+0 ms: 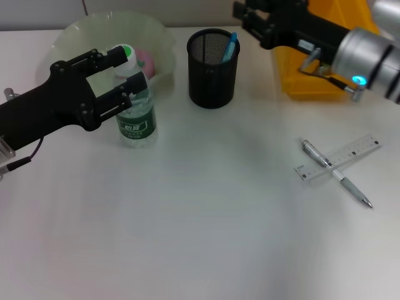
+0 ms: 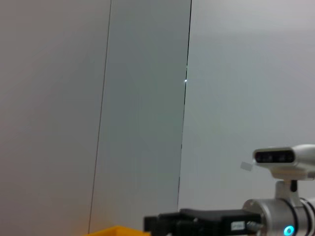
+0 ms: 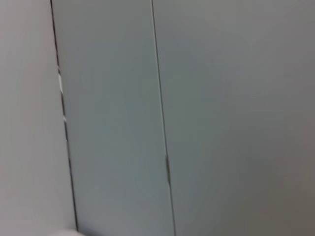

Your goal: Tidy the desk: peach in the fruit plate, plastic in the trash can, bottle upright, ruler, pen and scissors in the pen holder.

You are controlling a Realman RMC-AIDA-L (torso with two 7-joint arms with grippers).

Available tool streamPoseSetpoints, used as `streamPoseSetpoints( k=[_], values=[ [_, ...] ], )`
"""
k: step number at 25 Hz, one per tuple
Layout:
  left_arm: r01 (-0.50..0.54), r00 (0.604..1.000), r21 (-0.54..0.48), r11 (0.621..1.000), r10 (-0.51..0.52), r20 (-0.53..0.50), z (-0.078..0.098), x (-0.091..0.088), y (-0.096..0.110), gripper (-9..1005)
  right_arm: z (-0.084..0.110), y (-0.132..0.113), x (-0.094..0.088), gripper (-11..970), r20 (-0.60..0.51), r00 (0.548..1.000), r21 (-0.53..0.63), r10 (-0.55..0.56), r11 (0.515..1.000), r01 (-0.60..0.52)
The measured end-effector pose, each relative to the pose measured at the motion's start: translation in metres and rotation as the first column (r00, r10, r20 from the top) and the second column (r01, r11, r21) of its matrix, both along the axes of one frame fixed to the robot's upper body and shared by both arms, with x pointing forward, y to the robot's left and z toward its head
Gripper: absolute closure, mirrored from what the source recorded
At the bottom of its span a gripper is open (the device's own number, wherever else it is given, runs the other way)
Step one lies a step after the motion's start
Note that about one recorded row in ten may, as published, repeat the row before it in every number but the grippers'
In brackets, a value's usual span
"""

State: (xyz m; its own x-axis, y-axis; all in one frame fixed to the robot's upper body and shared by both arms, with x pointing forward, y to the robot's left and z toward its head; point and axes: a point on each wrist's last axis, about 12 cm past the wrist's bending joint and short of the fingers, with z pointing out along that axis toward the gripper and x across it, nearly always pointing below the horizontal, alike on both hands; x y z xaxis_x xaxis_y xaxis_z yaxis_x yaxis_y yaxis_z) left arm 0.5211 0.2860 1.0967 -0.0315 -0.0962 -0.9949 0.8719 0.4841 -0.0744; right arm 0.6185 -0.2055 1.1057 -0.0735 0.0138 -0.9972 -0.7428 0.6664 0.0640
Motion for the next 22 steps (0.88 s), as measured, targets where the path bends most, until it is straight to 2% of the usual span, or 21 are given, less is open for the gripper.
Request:
streamPoseSetpoints(
  k=[5, 8, 9, 11, 13, 14, 15, 17, 19, 20, 21, 22],
  values=[
    [0.006, 1.000, -0.003, 1.000, -0.006, 0.002, 0.000, -0.001, 0.000, 408, 0.012, -0.034, -0.024, 662, 0.015, 1.000, 0.085, 0.005, 0.996, -0.007],
    [0.007, 1.000, -0.004, 1.000, -0.007, 0.003, 0.000, -0.001, 0.000, 408, 0.018, -0.044, -0.032, 662, 0.002, 1.000, 0.084, 0.017, 0.996, -0.018],
    [0.009, 1.000, -0.005, 1.000, -0.009, 0.003, 0.000, -0.002, 0.000, 408, 0.026, -0.054, -0.043, 662, -0.028, 0.999, 0.069, 0.046, 0.997, -0.044],
    [0.010, 1.000, -0.005, 1.000, -0.010, 0.003, 0.000, -0.002, 0.000, 409, 0.032, -0.059, -0.047, 662, -0.047, 0.997, 0.062, 0.060, 0.996, -0.057],
    [0.011, 1.000, -0.007, 1.000, -0.011, 0.003, 0.000, -0.003, 0.001, 409, 0.048, -0.072, -0.057, 613, -0.113, 0.989, 0.038, 0.090, 0.996, -0.086],
    [0.011, 1.000, -0.007, 1.000, -0.011, 0.002, 0.000, -0.004, 0.001, 409, 0.069, -0.085, -0.065, 588, -0.200, 0.974, -0.006, 0.108, 0.994, -0.112],
    [0.011, 1.000, -0.007, 1.000, -0.011, 0.002, 0.000, -0.004, 0.001, 409, 0.069, -0.085, -0.065, 564, -0.200, 0.974, -0.006, 0.108, 0.994, -0.112],
    [0.019, 1.000, -0.008, 1.000, -0.019, -0.002, -0.001, -0.005, -0.001, 409, 0.088, -0.092, -0.072, 526, -0.288, 0.949, -0.061, 0.130, 0.986, -0.154],
    [0.028, 1.000, -0.006, 1.000, -0.028, -0.005, -0.002, -0.005, -0.002, 409, 0.117, -0.092, -0.082, 498, -0.397, 0.901, -0.174, 0.172, 0.950, -0.258],
    [0.037, 0.999, -0.005, 0.999, -0.037, -0.007, -0.002, -0.006, -0.004, 409, 0.125, -0.090, -0.083, 485, -0.427, 0.888, -0.208, 0.173, 0.937, -0.282],
    [0.037, 0.999, -0.005, 0.999, -0.037, -0.007, -0.002, -0.006, -0.004, 409, 0.125, -0.090, -0.083, 471, -0.427, 0.888, -0.208, 0.173, 0.937, -0.282],
    [0.041, 0.999, -0.007, 0.999, -0.041, -0.007, -0.002, -0.006, -0.004, 409, 0.139, -0.086, -0.083, 458, -0.493, 0.855, -0.281, 0.162, 0.900, -0.332]
  ],
)
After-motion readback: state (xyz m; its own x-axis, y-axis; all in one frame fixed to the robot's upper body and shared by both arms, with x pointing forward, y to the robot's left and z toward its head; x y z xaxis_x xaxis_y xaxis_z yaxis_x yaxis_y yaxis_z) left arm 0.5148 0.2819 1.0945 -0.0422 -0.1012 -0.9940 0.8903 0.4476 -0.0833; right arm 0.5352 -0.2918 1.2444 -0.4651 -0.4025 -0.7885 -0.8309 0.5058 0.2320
